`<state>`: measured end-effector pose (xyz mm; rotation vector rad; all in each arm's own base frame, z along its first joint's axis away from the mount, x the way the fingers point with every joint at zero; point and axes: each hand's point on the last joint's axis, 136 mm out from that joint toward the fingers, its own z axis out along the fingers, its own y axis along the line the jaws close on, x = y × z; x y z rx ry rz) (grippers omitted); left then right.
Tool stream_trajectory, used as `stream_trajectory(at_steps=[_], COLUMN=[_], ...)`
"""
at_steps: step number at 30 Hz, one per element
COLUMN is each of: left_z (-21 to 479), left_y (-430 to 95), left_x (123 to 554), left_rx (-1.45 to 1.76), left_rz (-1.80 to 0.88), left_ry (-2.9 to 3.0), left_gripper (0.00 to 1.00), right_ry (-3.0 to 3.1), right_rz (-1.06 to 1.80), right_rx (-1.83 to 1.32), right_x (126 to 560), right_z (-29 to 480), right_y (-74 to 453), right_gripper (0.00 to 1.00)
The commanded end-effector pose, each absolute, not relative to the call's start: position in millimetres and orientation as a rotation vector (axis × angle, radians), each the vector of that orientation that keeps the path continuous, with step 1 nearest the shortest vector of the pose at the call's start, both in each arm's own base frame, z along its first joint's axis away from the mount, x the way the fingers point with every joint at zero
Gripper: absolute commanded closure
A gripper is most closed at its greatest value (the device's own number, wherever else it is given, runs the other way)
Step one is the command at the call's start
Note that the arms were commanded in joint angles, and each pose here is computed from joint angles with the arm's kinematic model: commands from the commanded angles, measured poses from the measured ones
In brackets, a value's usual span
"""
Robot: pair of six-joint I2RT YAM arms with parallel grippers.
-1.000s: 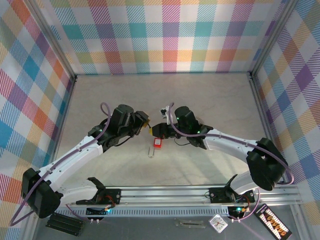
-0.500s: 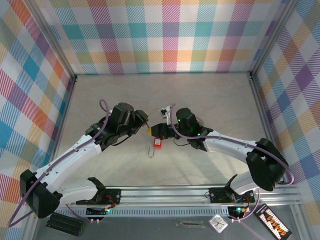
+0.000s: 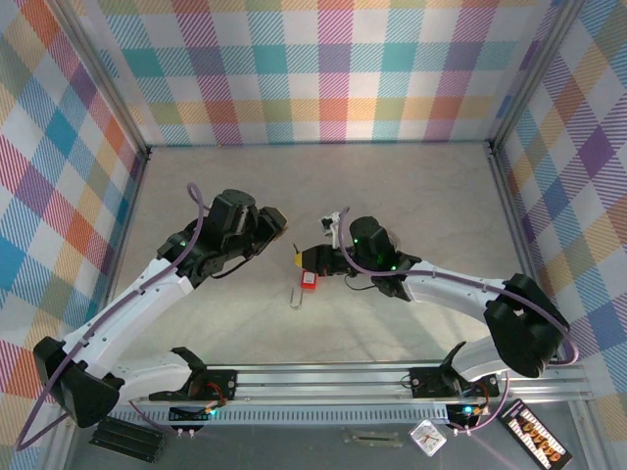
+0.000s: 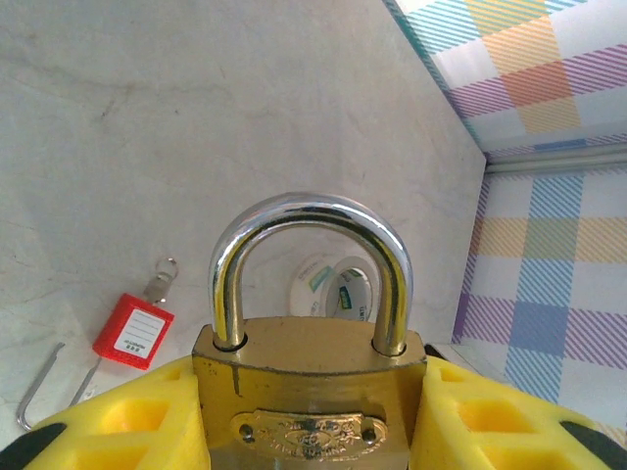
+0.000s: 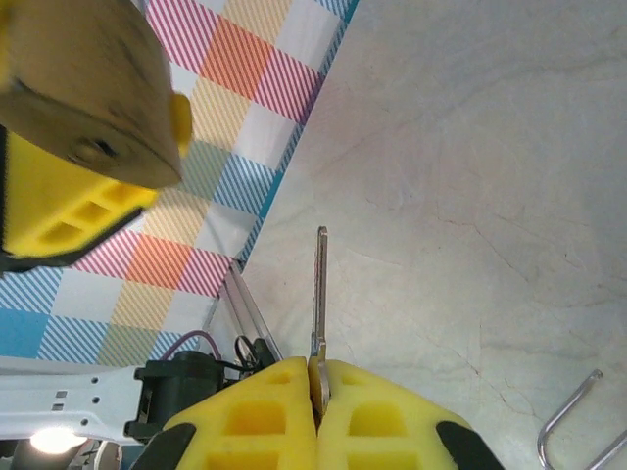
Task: Unlock with the key
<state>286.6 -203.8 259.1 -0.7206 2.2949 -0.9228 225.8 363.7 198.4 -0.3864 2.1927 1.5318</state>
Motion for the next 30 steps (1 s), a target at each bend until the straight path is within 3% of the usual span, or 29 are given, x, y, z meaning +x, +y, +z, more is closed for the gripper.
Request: stream_trajectory(at_steps=[1,30], left_z=[266,247], left_y=[-211,-217], left_x=[292,290], left_rx=[-0.695,-0.707], left_rz=[-0.98,-0.94], left_ry=[2.268,2.325], left_gripper=[1.0,1.0], right_ry=[2.127,2.079], right_rz=[1.542,1.52], right_rx=[-0.416,-0.492], right_x=[224,223], right_z=[217,234], right_y=[366,382], right_gripper=[1.0,1.0])
